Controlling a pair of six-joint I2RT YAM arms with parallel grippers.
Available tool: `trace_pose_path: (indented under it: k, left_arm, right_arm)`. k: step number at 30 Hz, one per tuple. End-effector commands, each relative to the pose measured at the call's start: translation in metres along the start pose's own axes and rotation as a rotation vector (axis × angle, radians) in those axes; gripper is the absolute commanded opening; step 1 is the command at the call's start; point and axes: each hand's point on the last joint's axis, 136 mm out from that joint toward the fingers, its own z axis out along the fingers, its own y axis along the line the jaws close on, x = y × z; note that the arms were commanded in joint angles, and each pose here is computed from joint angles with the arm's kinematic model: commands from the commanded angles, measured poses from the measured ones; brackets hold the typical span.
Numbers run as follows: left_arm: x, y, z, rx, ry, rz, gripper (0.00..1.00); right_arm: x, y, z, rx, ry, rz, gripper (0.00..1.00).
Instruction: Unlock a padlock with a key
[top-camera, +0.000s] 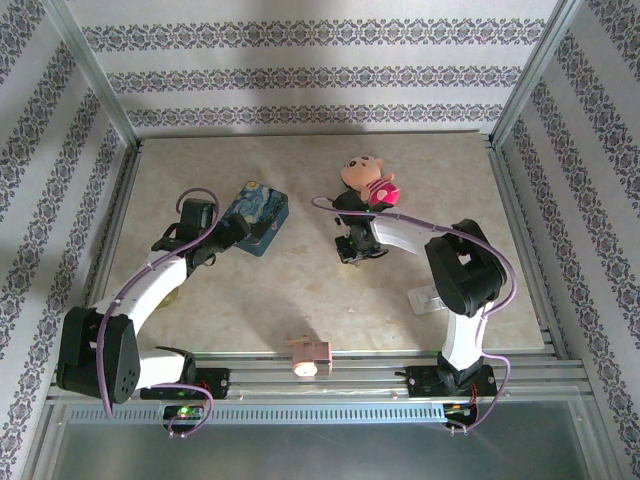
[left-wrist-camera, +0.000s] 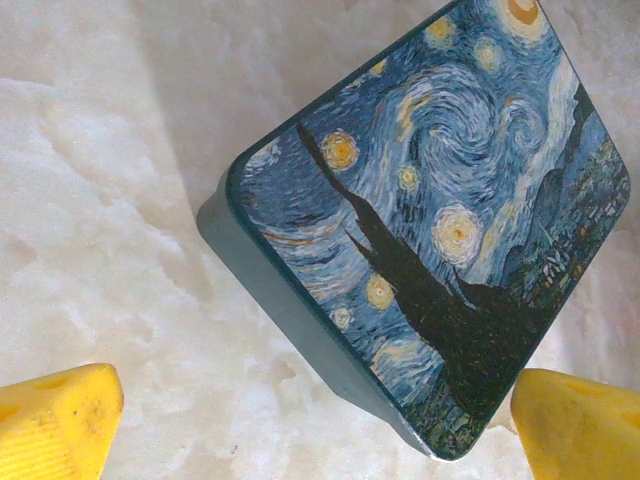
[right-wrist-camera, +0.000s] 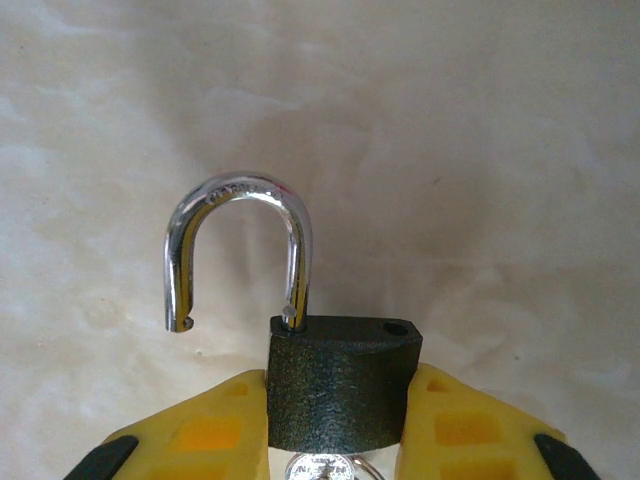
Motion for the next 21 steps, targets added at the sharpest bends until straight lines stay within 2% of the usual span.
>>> trace_pose_path:
  k: [1, 10, 15, 21]
  left_arm:
    - [0.001, 0.016, -0.002, -0.048, -0.004, -0.038, 0.99]
    - [-0.003, 0.014, -0.002, -0.027, -0.005, -0.074, 0.99]
    - [-0.007, 0.013, -0.002, -0.012, -0.015, -0.107, 0.99]
    - [-0.011, 0.01, 0.002, 0.021, -0.03, -0.148, 0.98]
  right_arm:
    - [-0.005, 0.003, 0.002, -0.018, 0.017, -0.012, 0.24]
    - [-0.016, 0.006, -0.012, -0.019, -0.01, -0.008, 0.58]
    - [-0.041, 0.01, -0.041, -0.023, -0.083, -0.027, 0.63]
    - [-0.101, 0.033, -0.074, -0.108, -0.25, -0.049, 0.74]
